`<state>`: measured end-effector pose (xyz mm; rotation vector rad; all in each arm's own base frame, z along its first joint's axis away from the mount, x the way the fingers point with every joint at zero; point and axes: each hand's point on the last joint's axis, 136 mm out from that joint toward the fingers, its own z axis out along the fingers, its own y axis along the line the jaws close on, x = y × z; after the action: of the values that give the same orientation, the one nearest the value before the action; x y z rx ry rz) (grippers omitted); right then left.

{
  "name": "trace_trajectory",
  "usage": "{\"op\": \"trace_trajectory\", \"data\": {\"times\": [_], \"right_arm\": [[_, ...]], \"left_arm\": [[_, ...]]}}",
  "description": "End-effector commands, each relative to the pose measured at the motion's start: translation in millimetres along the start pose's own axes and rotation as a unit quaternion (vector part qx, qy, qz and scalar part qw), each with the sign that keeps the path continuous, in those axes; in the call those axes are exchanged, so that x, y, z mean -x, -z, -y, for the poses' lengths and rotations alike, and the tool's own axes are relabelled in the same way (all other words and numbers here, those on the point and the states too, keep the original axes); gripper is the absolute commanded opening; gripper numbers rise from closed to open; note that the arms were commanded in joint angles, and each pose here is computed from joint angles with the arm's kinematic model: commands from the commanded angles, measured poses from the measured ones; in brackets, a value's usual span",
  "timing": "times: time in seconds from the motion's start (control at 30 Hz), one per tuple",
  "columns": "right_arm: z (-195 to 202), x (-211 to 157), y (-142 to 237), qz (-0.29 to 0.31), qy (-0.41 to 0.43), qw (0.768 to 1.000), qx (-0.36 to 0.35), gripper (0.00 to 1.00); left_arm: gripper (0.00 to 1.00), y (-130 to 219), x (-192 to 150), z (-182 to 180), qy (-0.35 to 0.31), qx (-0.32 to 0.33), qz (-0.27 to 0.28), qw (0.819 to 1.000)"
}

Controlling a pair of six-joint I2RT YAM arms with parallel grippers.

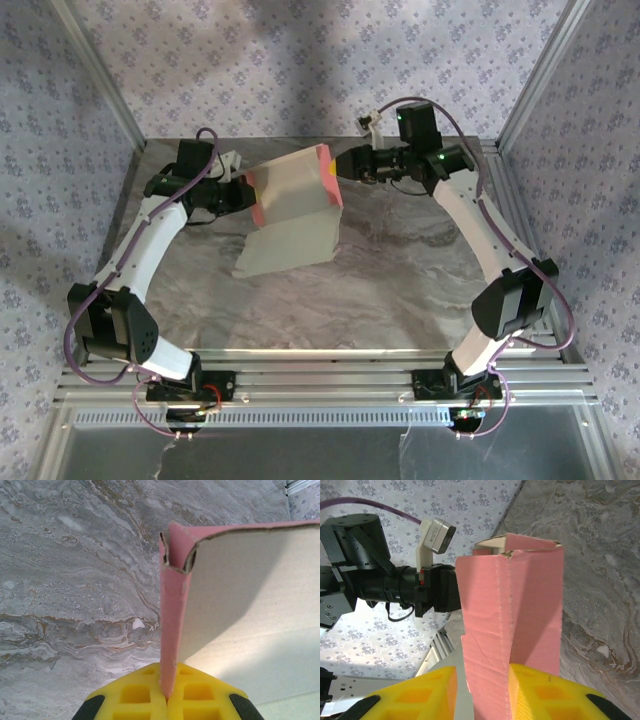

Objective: Fold the paper box

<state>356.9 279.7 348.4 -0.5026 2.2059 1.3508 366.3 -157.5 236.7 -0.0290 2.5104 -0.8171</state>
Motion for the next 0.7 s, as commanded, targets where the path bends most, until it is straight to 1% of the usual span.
{"op": "trace_trajectory", "data": {"times": [0.0, 0.07, 0.2, 0.27, 0.37, 0.53, 0.67], "right_arm": [[3.4, -2.3, -4.4, -0.012, 0.022, 0.999, -0.030, 0.35], [5.4, -2.1, -4.7, -0.012, 0.033, 0.998, -0.051, 0.35], [17.9, -2.1, -2.4, -0.007, 0.055, 0.991, -0.119, 0.35], [23.1, 1.2, -1.3, 0.000, 0.062, 0.987, -0.149, 0.33], [29.2, 4.7, 2.5, 0.009, 0.068, 0.982, -0.178, 0.32], [26.2, 9.6, 8.7, 0.017, 0.071, 0.981, -0.182, 0.32], [16.3, 15.6, 21.8, 0.034, 0.064, 0.986, -0.149, 0.32]], "left_arm": [[0.00, 18.0, 6.0, 19.6, -0.018, -0.022, 0.018, 0.999], [0.00, 18.2, 6.4, 20.2, -0.019, -0.023, 0.020, 0.999], [0.00, 20.6, 6.7, 22.2, -0.020, -0.024, 0.024, 0.999], [0.00, 21.6, 7.5, 23.9, -0.023, -0.025, 0.027, 0.999], [0.00, 23.5, 8.4, 25.2, -0.025, -0.025, 0.031, 0.999], [0.00, 23.2, 5.9, 21.5, -0.023, -0.018, 0.029, 0.999], [0.00, 21.3, 4.3, 19.1, -0.018, -0.019, 0.030, 0.999]]}}
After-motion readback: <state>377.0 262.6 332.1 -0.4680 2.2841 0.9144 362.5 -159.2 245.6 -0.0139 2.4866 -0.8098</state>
